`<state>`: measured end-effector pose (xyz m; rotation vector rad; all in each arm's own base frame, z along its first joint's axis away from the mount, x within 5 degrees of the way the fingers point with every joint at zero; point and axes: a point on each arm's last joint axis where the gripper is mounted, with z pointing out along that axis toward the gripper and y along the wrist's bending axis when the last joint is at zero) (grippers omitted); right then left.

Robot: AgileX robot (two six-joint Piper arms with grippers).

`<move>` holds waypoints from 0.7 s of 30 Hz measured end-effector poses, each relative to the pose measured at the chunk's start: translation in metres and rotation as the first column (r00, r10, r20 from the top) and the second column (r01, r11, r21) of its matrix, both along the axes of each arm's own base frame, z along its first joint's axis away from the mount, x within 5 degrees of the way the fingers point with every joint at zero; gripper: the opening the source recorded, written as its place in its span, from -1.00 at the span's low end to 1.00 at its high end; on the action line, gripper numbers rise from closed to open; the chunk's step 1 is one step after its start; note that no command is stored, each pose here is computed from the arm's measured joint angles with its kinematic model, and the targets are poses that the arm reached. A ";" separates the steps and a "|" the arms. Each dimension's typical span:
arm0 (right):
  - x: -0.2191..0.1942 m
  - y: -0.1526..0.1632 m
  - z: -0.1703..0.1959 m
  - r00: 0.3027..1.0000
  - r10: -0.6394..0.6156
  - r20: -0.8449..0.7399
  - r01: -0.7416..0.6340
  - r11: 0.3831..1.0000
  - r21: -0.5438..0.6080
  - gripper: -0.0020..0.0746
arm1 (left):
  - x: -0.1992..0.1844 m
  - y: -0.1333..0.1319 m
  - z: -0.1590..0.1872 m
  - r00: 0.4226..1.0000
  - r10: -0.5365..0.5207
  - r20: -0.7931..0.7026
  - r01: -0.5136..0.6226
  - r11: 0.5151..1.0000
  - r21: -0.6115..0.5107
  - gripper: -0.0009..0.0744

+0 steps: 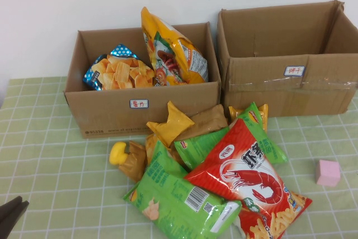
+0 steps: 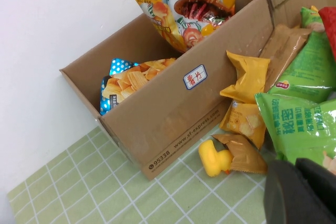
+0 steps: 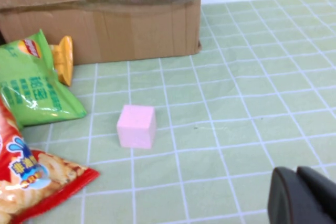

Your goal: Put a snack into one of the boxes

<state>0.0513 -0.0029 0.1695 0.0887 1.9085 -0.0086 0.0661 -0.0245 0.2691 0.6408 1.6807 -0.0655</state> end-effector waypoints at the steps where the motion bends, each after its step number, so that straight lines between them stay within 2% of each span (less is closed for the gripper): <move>1: 0.000 0.000 0.000 1.000 -0.001 -0.003 0.001 1.000 0.007 -0.95 | 0.000 0.000 0.000 1.000 0.000 0.000 0.000 1.000 0.000 -0.98; 7: 0.000 0.000 -0.001 1.000 -0.022 -0.005 0.022 0.995 0.097 -0.95 | 0.000 0.000 0.000 1.000 0.000 0.000 0.000 1.000 0.000 -0.98; 21: 0.000 0.001 0.000 1.000 -0.025 0.000 0.024 0.994 0.109 -0.95 | 0.000 0.000 0.000 1.000 0.000 0.000 0.000 1.000 0.000 -0.98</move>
